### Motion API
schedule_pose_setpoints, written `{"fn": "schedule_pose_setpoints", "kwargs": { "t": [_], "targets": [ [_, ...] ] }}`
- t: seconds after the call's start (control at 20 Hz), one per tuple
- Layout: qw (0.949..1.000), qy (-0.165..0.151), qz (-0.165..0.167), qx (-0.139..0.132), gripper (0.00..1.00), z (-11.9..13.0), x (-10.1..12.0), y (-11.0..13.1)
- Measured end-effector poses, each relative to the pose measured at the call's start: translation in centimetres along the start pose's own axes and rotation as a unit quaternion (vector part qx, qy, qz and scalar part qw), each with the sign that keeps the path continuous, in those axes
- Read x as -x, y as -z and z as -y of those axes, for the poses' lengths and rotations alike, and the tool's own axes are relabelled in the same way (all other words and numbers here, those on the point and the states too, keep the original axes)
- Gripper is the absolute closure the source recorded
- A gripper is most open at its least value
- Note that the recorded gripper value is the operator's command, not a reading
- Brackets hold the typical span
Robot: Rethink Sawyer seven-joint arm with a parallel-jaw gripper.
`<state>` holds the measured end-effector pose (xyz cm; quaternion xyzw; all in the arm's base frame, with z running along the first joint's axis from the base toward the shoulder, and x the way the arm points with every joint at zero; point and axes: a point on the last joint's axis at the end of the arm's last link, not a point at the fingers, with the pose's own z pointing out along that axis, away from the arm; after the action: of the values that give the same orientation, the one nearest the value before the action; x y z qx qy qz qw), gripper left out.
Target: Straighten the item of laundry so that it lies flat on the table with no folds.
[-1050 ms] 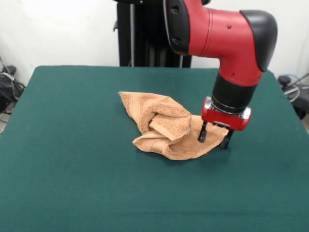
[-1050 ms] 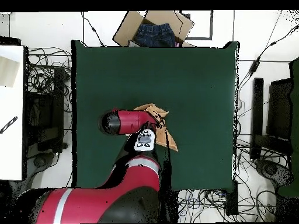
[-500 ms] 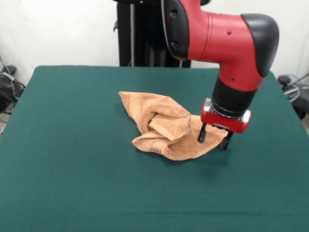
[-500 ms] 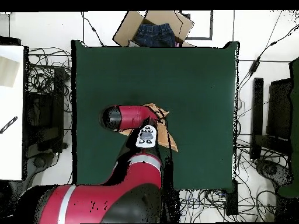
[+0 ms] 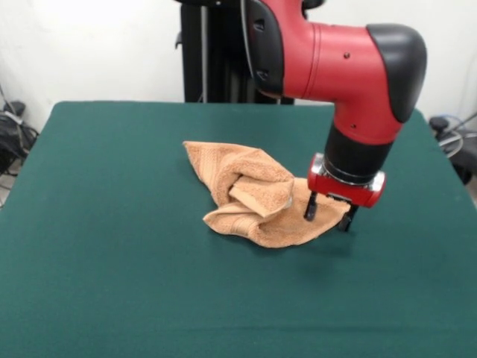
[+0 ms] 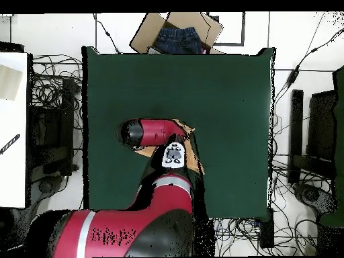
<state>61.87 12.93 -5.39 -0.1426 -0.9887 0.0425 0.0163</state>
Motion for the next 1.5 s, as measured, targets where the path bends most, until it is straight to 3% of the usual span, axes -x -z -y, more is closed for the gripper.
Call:
{"fn": "schedule_pose_setpoints", "kwargs": {
  "t": [1.5],
  "targets": [
    [0.9997,-0.01,-0.023,0.007,0.0,0.27,0.74,-0.05]
  ]
}}
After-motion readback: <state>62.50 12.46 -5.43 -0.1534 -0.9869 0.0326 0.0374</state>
